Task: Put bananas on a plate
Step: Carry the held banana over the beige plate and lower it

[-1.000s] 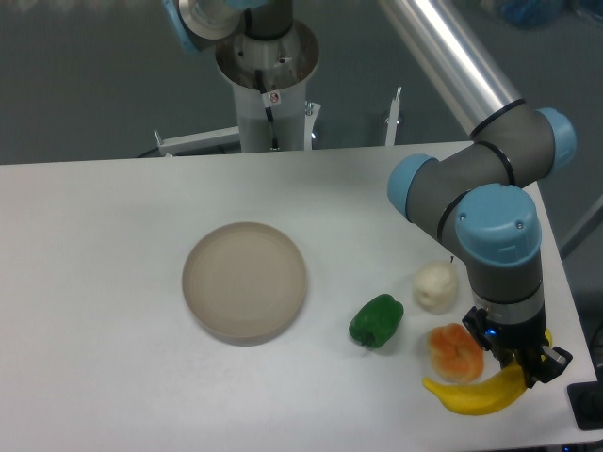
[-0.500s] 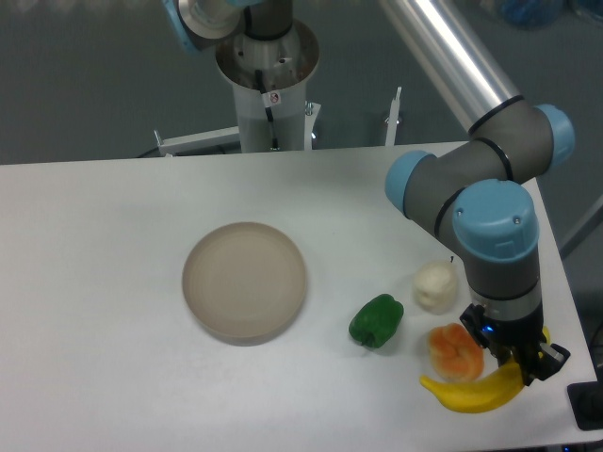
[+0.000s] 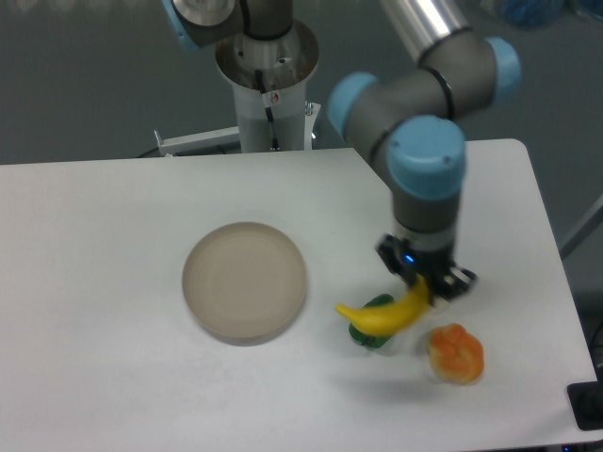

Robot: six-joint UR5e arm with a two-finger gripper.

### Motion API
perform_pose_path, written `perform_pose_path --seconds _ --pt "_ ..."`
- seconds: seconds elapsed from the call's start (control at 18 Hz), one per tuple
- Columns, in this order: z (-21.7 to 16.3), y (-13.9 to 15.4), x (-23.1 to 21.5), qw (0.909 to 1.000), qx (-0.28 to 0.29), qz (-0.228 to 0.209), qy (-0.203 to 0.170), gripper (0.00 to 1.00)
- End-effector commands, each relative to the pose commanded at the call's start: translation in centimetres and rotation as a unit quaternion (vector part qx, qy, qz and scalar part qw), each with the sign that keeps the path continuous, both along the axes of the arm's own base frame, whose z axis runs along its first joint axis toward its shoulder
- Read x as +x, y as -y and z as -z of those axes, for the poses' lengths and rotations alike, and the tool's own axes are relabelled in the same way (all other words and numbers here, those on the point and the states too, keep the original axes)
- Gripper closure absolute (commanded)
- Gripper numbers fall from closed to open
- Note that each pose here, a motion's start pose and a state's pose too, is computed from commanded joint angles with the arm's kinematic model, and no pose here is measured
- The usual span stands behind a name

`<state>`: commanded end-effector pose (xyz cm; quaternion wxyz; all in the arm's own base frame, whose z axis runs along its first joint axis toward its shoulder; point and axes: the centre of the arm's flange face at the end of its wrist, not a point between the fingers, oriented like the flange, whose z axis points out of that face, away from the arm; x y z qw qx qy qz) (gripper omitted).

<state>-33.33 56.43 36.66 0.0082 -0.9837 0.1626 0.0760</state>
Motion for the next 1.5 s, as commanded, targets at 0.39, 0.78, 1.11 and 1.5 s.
perform_pose_path --seconds 0.39,0.78,1.11,1.5 --pt "0.2 0.2 0.3 1.0 -0.003 0.0 0.001 0.7" --pt "0.9 -0.2 3.5 0.9999 -0.011 -0.003 0.012 0.7" --pt "3.2 -0.5 8.2 0.9989 -0.023 -0.03 0.027 0.7" --pt "6.7 -1.2 14.5 0.9955 -0.043 -0.072 0.043 0.7"
